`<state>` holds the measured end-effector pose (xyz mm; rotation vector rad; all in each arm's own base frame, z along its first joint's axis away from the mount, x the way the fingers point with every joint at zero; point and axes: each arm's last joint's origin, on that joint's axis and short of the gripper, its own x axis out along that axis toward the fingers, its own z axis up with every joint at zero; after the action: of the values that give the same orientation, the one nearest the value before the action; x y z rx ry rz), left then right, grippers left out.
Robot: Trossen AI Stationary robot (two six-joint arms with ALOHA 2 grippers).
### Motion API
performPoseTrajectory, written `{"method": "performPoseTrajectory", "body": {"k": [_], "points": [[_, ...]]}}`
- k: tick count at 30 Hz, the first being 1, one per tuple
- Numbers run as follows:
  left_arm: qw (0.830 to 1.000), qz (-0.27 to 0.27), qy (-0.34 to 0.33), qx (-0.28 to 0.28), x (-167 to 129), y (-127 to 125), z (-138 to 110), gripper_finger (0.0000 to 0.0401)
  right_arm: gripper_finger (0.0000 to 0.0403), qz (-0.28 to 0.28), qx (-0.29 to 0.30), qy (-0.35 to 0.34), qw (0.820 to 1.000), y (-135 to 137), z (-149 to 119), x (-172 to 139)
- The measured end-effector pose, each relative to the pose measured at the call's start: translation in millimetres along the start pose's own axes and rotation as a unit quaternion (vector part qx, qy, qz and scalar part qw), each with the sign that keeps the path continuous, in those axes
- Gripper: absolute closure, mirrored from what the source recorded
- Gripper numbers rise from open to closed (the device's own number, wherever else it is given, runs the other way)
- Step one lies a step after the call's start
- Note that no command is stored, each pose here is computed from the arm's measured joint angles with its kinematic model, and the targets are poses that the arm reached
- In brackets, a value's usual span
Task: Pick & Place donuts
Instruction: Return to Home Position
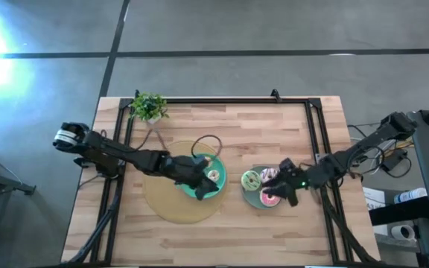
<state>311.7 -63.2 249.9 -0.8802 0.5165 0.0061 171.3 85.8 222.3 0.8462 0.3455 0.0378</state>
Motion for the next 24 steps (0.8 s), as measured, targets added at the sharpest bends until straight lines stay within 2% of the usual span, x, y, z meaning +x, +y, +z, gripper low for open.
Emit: {"method": "performPoseTrajectory", "body": {"k": [3, 9, 16, 20, 24], "points": [[0.998, -0.037, -0.048, 0.033, -21, 5, 3, 0.0296, 0.0202, 0.030, -0.013, -0.048, 0.998, -16, 3, -10], [0.985, -0.071, -0.137, 0.074, -71, 28, 6, 0.0296, 0.0202, 0.029, -0.025, -0.093, 0.995, -49, 2, -32], [0.971, -0.044, -0.218, 0.081, -114, 60, -10, 0.0296, 0.0202, 0.051, -0.032, -0.128, 0.990, -73, -8, -47], [0.968, -0.048, -0.229, 0.094, -127, 75, -25, 0.0296, 0.0202, 0.055, -0.033, -0.132, 0.989, -83, -15, -50], [0.967, -0.058, -0.227, 0.100, -135, 88, -38, 0.0296, 0.0202, 0.027, -0.052, -0.112, 0.992, -89, -19, -51]]}}
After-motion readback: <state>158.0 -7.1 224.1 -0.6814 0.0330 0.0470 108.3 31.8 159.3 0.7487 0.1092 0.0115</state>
